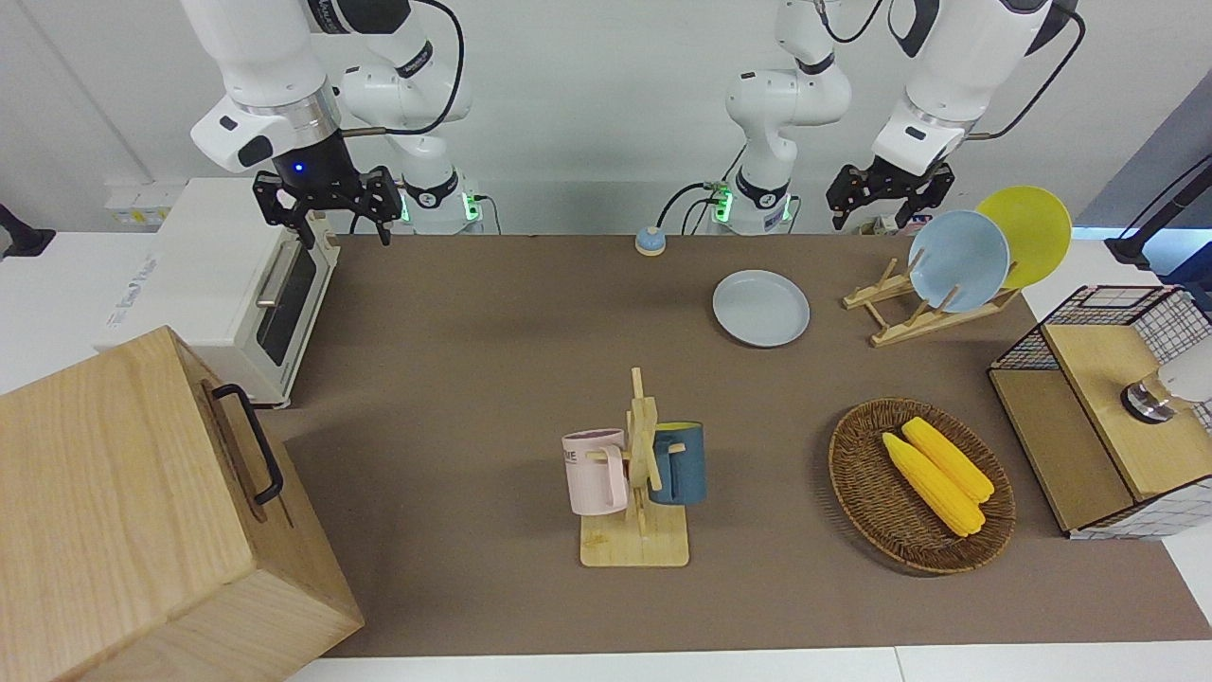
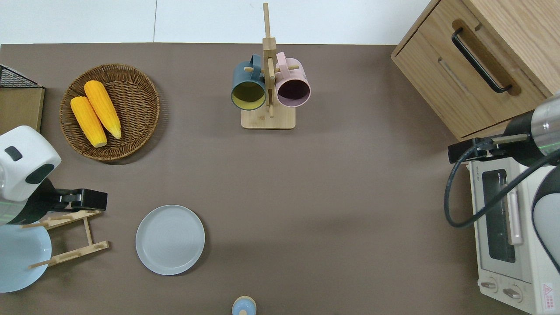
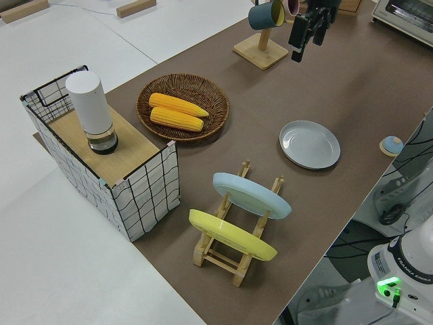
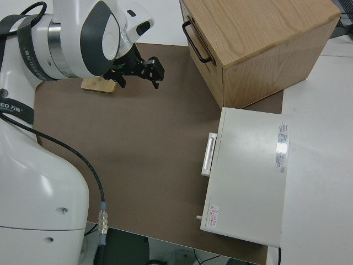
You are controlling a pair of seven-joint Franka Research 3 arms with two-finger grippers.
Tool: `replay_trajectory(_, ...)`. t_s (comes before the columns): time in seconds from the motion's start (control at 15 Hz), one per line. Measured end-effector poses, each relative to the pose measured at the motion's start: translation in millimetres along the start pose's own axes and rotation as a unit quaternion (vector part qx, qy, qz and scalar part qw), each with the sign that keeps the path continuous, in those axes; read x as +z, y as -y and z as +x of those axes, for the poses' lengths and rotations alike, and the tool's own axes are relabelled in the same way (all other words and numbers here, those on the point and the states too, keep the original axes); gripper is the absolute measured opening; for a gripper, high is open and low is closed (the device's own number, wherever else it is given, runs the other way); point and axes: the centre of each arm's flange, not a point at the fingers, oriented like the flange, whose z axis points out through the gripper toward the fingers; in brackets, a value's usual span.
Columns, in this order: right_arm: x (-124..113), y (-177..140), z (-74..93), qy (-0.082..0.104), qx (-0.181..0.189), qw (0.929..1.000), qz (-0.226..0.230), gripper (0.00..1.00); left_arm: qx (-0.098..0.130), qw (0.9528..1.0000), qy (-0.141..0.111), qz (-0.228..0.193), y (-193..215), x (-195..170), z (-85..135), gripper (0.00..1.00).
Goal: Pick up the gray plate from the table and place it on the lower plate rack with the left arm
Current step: 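Move the left gripper toward the edge of the light gray plate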
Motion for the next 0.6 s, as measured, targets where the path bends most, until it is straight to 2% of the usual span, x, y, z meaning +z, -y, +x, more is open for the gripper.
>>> replay_trajectory(0.33, 0, 0, 0.0, 0.0, 0.0, 1.0, 0.0, 0.99, 0.011, 0.9999, 0.0, 0.005, -16, 0, -2, 1.0)
replay_trajectory(0.6, 0, 0, 0.0, 0.0, 0.0, 1.0, 0.0, 0.99, 0.011, 0.9999, 0.0, 0.006, -18, 0, -2, 1.0)
